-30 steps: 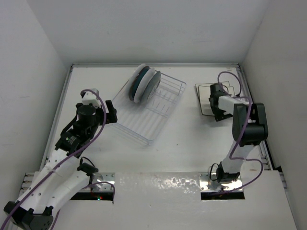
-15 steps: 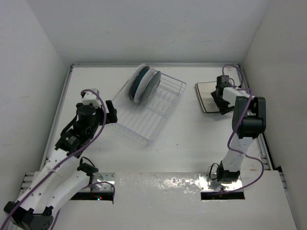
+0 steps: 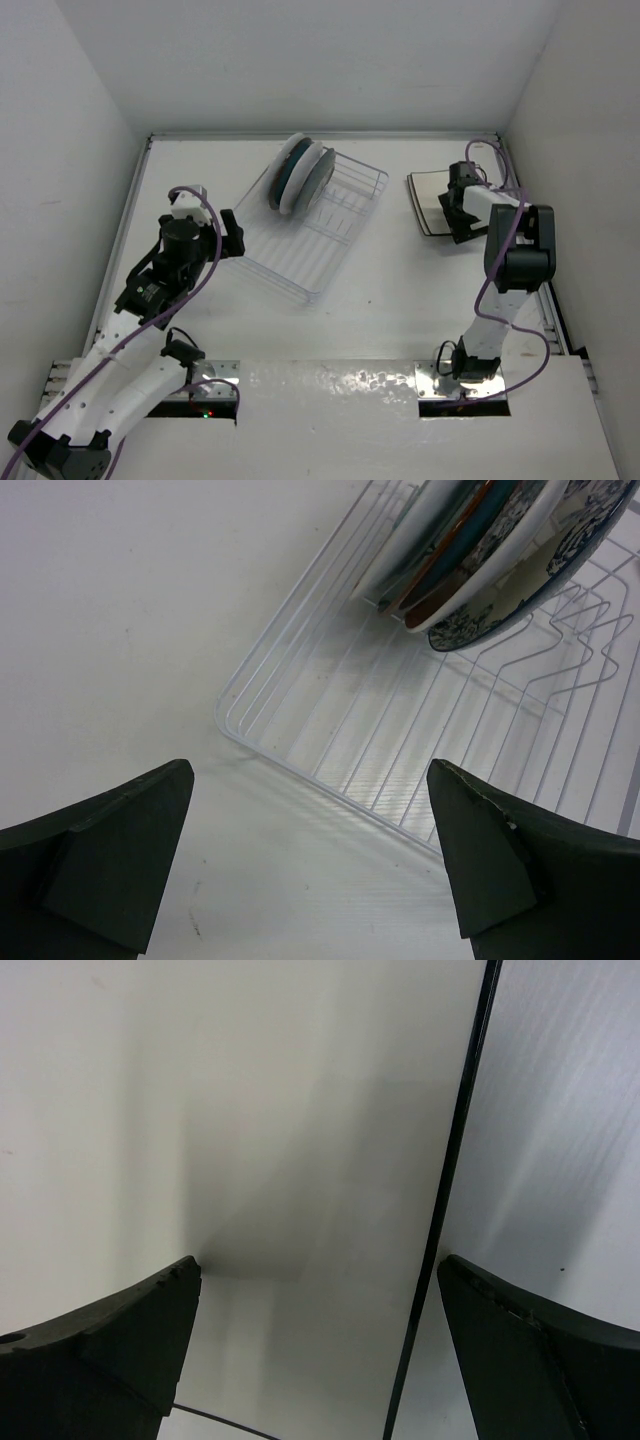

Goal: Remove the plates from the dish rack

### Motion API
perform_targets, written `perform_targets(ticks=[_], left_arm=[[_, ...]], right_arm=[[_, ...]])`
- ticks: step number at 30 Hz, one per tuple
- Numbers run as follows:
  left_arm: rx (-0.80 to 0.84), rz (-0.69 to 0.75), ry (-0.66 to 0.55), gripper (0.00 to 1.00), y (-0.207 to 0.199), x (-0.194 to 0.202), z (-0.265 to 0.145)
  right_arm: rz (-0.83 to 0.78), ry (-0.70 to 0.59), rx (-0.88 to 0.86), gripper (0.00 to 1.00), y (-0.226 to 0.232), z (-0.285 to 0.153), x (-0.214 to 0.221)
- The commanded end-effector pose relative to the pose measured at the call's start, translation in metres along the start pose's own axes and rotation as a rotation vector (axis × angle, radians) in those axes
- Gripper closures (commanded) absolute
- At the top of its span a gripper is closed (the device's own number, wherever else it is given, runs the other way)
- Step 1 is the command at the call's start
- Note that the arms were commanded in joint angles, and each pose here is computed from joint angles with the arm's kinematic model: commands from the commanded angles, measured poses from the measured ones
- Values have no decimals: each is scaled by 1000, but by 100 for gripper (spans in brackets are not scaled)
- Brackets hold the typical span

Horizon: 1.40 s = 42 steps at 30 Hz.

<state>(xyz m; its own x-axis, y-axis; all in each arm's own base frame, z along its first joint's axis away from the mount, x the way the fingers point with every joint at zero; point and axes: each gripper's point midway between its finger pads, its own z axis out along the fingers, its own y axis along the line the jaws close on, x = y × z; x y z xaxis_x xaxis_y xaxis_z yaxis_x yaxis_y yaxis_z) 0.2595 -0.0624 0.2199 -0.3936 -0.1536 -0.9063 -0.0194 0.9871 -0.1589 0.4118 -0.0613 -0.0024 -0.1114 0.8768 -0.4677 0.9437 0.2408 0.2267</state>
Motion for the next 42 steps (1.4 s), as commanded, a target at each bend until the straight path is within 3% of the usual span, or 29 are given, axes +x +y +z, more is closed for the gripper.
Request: perform_targets(ticks=[1,21,28,42], left_arm=[[13,-14,-47,0,-3,-12,1],[18,-11,-42,0,-4,-11,2],[24,-10,-42,0,-5,-11,2],[37,-7,-41,0,-7,-11,2]], right_arm=[[-36,142,123,1,-40,2,45],[75,200,-50,1,-2,-10,53],[61,262,-170,1,33,-15,57],[-63,250,-62,1,0,-23,54]])
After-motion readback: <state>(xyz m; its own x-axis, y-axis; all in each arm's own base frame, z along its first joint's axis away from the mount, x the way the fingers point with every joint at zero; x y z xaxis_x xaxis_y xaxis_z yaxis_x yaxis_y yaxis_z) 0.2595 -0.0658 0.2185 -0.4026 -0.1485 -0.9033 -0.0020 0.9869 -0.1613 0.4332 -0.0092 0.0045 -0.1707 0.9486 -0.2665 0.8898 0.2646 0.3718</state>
